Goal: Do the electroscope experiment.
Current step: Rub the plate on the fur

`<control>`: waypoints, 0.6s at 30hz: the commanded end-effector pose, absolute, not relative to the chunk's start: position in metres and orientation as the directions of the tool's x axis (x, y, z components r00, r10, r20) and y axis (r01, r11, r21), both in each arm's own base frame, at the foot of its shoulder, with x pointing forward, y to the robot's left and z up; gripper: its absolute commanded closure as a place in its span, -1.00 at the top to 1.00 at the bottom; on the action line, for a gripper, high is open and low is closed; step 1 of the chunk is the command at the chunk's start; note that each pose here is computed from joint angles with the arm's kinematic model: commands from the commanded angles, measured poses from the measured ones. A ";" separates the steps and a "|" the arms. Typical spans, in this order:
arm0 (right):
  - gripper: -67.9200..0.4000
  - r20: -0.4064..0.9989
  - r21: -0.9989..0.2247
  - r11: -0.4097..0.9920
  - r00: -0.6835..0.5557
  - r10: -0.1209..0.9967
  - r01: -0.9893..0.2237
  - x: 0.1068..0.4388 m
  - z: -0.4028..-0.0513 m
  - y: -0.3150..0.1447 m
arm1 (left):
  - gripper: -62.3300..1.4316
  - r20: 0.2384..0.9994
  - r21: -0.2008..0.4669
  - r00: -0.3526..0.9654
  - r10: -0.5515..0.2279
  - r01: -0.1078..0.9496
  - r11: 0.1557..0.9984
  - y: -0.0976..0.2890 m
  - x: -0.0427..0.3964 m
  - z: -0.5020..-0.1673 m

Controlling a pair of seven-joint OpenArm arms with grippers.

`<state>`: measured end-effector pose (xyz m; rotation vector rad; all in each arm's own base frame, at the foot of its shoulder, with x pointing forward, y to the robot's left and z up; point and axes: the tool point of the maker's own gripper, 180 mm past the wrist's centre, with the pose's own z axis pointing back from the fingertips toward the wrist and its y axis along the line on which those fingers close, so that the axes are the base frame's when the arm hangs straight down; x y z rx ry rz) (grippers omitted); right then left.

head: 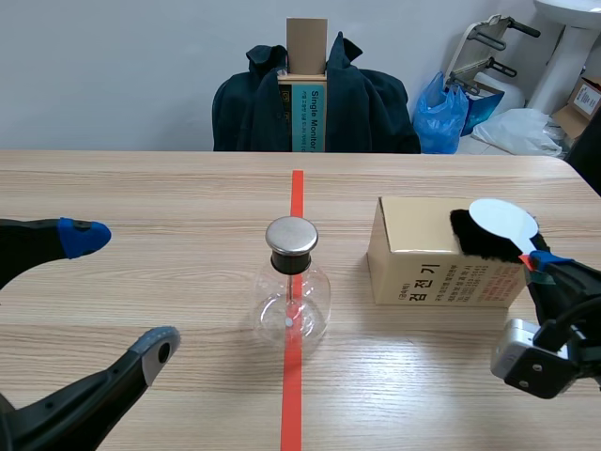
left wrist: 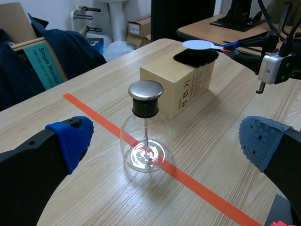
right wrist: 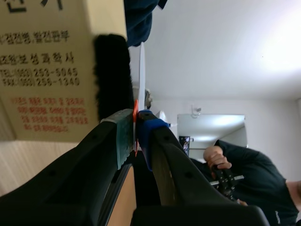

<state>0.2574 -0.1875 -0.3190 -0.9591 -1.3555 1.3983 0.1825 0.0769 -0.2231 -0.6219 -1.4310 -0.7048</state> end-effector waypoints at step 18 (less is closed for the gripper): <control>-0.97 0.113 -0.979 0.058 -0.280 0.954 -0.196 0.255 -0.337 -0.183 | 1.00 0.999 0.036 -0.013 -0.040 0.746 0.665 0.077 0.186 -0.216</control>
